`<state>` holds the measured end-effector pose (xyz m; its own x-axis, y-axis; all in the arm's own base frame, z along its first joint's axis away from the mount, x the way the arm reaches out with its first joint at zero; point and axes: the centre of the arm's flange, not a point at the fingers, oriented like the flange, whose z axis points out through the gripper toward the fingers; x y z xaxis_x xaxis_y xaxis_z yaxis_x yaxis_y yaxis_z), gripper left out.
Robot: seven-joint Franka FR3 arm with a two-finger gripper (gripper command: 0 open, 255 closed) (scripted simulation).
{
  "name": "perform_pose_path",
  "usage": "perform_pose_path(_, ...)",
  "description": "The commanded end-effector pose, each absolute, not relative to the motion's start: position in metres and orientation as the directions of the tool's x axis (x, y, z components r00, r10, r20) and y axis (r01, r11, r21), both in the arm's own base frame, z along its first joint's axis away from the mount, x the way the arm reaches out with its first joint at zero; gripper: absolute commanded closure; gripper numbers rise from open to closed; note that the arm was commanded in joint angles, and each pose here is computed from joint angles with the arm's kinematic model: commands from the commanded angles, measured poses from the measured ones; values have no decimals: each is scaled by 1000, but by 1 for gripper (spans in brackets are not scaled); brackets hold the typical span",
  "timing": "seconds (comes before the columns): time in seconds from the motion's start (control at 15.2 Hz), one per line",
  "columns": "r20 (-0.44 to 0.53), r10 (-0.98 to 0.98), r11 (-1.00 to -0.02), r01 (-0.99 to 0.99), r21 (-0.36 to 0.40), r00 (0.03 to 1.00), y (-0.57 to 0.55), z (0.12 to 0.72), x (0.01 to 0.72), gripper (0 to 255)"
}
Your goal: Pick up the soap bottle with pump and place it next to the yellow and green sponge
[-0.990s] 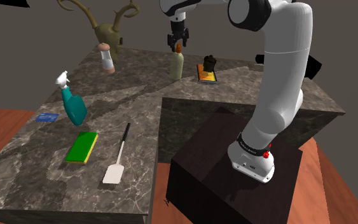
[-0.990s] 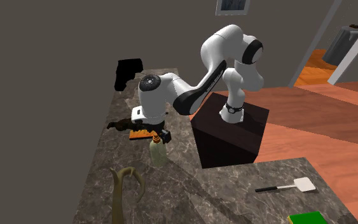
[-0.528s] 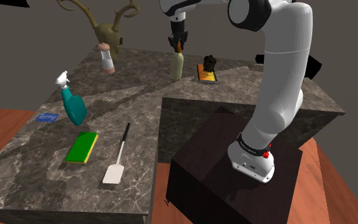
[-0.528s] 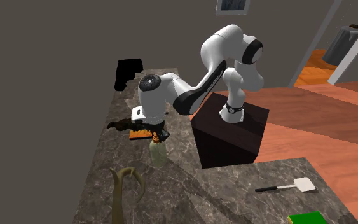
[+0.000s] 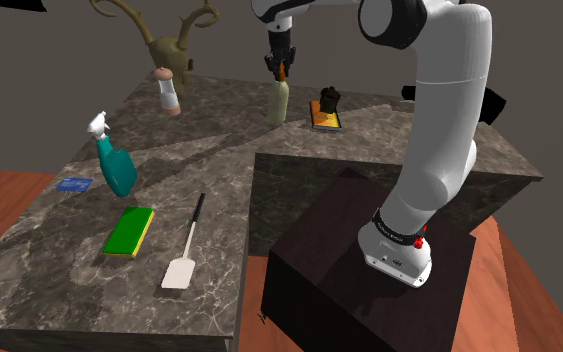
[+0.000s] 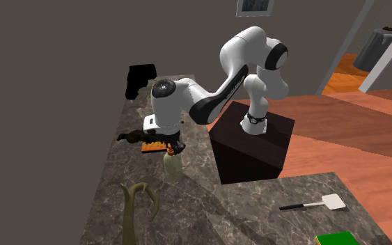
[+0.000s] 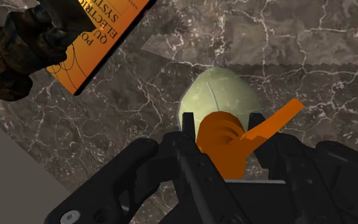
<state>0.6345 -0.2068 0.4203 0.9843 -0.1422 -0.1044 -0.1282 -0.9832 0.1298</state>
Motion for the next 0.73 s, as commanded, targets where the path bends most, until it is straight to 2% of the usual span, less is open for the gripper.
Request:
perform_pose_path(0.0, -104, -142, -983, -128, 130, 984, -206, 429, 634, 255)
perform_pose_path(0.66, -104, -142, -983, -128, 130, 984, -206, 482, 634, 255)
